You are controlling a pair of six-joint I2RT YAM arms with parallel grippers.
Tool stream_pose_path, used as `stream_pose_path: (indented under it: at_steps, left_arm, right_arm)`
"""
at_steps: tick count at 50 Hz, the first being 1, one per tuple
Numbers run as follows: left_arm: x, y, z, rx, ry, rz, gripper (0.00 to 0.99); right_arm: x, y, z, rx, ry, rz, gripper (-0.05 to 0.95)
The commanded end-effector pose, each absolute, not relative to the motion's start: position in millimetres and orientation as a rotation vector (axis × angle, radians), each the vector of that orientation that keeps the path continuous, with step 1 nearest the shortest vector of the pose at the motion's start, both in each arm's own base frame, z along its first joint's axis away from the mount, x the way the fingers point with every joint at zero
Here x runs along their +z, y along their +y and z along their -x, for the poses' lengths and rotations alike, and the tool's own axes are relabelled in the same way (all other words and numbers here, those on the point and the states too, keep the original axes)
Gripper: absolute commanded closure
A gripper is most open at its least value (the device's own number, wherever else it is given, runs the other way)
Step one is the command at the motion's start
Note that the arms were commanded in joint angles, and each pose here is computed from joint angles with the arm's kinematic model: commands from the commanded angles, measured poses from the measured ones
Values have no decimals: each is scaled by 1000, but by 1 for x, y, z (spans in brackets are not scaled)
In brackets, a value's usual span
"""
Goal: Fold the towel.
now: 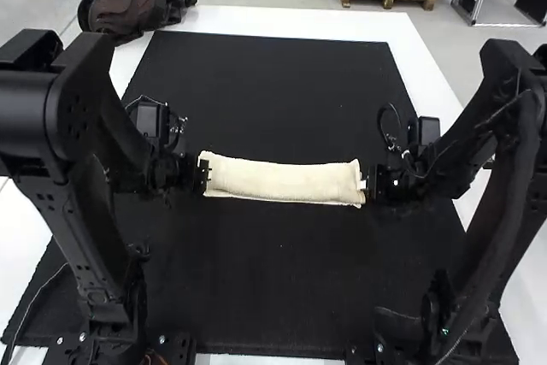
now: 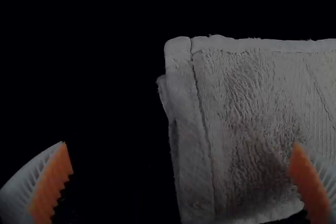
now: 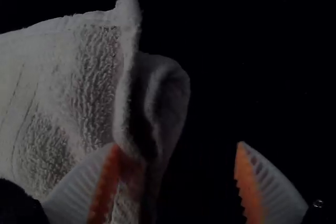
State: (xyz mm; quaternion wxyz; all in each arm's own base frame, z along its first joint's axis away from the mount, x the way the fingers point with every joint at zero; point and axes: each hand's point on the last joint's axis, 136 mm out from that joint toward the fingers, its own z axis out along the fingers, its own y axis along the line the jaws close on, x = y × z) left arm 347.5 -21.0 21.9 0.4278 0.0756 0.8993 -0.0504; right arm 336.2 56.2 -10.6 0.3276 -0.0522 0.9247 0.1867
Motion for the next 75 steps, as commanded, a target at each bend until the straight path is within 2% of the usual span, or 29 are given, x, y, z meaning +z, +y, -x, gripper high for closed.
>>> stream_pose_path:
  at_steps: [1,13,32,49,75]
  left_arm:
    - [32,-13,-353,-68,2210,-191,20]
    - [46,-10,-363,-75,2154,-152,23]
    - [59,-10,-376,-80,2132,-142,25]
    - [81,-10,-383,-89,2104,-121,25]
    - [96,-10,-377,-97,2090,-101,26]
  right_arm:
    - [-8,46,-344,440,2411,117,239]
    - [4,41,-354,400,2386,111,-5]
    - [40,40,-369,361,2299,142,-7]
    - [19,67,-362,413,2361,197,-7]
    - [-5,77,-361,433,2412,210,-5]
